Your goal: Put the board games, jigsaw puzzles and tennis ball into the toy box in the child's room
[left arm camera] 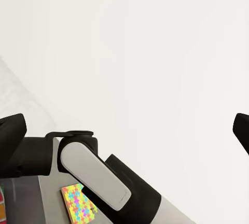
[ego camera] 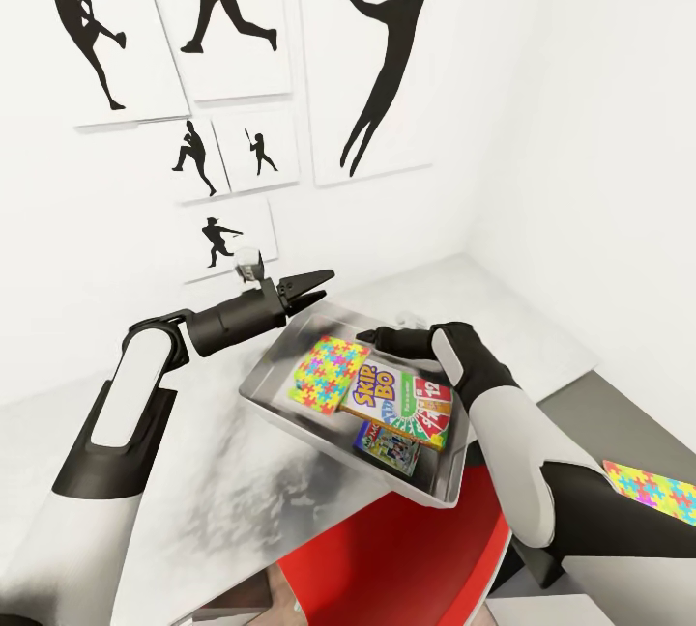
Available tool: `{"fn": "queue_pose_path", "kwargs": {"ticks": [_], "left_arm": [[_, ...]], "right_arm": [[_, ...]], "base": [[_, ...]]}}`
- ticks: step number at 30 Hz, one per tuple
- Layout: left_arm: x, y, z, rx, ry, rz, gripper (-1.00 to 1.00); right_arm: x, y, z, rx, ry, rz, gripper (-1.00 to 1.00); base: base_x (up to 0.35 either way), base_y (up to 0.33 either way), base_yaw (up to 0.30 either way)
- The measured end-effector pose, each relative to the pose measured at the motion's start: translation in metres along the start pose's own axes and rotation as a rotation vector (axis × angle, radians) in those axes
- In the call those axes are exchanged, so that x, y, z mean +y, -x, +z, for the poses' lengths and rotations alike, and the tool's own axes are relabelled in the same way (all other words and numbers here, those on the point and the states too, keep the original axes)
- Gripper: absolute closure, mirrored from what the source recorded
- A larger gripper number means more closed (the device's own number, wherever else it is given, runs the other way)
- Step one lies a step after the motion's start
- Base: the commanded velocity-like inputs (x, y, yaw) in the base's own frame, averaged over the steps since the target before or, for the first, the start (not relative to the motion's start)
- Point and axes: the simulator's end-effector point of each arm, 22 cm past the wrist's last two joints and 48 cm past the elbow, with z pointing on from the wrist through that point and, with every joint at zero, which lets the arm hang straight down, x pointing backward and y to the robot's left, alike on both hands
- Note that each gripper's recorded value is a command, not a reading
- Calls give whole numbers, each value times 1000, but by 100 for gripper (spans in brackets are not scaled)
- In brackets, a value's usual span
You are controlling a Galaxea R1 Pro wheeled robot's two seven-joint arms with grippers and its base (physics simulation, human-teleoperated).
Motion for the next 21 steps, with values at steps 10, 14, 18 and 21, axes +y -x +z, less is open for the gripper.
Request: {"fn": "queue_pose_path", "kwargs": {"ticks": [10,14,18,21], "left_arm": [[0,0,0,0,0,0,-100],[0,0,0,0,0,1,-100],[0,0,0,0,0,0,-100],[0,0,0,0,0,0,-100]], "right_arm": [[-2,4,-3,-9,-5,-4,-100],[-2,6,-4,-14,-4,-5,-100],[-2,13,-8,-33,-4,-11,-100],[-3,14,-11,-37,-4,-11,-100]], "base": [[0,0,0],[0,0,0],[0,0,0],[0,0,0]]}}
